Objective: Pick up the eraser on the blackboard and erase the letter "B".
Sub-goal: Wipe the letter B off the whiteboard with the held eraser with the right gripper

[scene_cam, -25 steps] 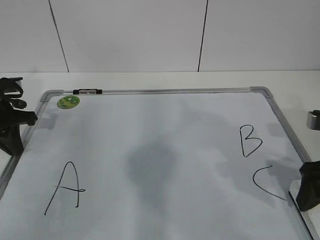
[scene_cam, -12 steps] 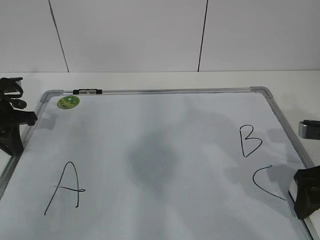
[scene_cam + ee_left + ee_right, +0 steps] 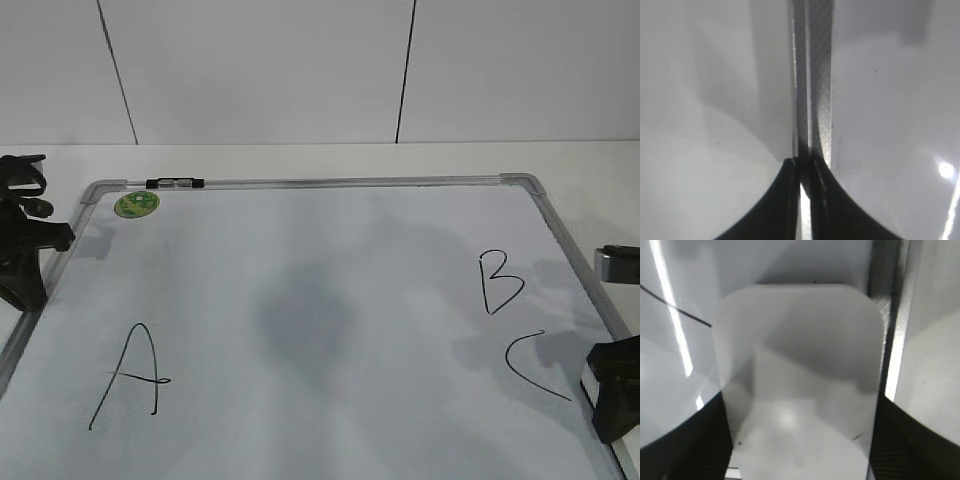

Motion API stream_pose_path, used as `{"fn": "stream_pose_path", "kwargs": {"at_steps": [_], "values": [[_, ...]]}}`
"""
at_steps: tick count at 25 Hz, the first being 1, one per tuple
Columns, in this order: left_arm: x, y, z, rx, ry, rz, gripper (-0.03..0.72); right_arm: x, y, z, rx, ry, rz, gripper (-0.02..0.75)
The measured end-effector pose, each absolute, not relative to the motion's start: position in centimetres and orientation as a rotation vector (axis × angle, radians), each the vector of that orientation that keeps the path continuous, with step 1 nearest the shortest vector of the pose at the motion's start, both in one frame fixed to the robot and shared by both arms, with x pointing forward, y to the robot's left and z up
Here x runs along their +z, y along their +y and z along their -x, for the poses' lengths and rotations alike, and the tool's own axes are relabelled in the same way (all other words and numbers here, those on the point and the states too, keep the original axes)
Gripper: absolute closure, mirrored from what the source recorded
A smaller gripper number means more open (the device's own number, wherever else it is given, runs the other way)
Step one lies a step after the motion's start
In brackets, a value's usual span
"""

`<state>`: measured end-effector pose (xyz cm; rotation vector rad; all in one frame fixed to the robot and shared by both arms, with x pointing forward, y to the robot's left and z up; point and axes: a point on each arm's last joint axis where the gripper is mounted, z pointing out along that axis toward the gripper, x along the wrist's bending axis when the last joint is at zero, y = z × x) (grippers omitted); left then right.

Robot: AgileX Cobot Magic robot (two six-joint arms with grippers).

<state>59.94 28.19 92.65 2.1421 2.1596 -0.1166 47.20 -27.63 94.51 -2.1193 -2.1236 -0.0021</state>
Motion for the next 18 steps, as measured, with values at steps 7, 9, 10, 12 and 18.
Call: {"fn": "stream_pose_path", "kwargs": {"at_steps": [7,9,10,12,18], "values": [[92.65,28.19,-59.94,-0.117,2.16,-2.142,0.668,94.72,-27.62,-47.23,0.032,-2.112,2.099,0.202],[92.65,28.19,-59.94,-0.117,2.16,-2.142,0.668,94.88,-27.61,-47.3,0.036,-2.108,2.098,0.203],[92.65,28.19,-59.94,-0.117,2.16,-2.142,0.668,94.89,-27.61,-47.27,0.04,-2.106,2.096,0.203],[92.65,28.19,-59.94,-0.117,2.16,-2.142,0.668,94.95,-27.61,-47.27,0.044,-2.105,2.093,0.204],[92.65,28.18,-59.96,-0.116,2.159,-2.139,0.668,95.02,-27.63,-47.16,0.062,-2.101,2.083,0.204]]}}
